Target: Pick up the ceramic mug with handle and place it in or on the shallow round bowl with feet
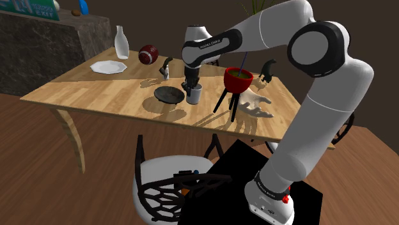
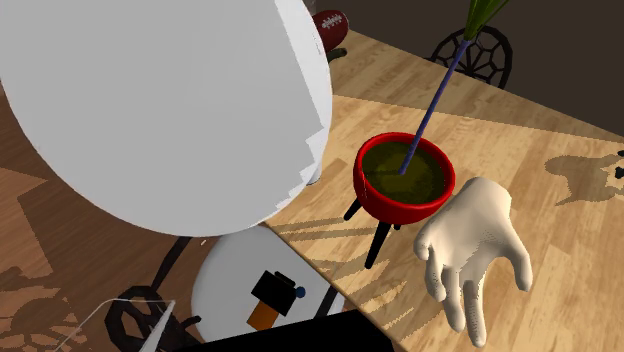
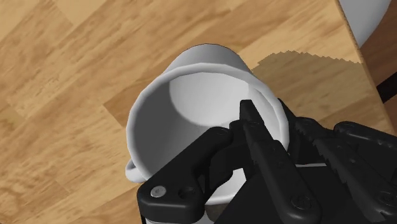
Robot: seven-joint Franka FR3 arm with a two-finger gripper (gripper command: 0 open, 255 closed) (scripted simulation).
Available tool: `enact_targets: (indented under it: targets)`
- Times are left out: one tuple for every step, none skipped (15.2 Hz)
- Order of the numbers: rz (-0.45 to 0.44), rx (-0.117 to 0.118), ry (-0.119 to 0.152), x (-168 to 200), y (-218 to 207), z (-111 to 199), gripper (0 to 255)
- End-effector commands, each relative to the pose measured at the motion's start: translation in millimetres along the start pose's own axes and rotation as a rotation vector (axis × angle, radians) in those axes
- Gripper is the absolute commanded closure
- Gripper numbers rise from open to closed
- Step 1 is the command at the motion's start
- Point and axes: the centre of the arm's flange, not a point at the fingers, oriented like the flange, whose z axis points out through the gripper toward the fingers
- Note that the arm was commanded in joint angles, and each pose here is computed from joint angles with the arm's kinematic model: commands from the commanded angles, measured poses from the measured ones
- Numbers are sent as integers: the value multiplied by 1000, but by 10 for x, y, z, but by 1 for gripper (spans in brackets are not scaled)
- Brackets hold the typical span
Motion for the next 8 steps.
enact_targets:
  targets:
    - [0, 0, 0, 2, 8, -101, 255]
    - [0, 0, 0, 1, 12, -153, 255]
    - [0, 0, 0, 1, 15, -206, 255]
    - [0, 0, 0, 0, 19, -259, 255]
    - [0, 0, 0, -1, 22, -311, 255]
    - [0, 0, 0, -2, 26, -364, 255]
    - [0, 0, 0, -2, 29, -417, 255]
    - [0, 0, 0, -3, 33, -469, 255]
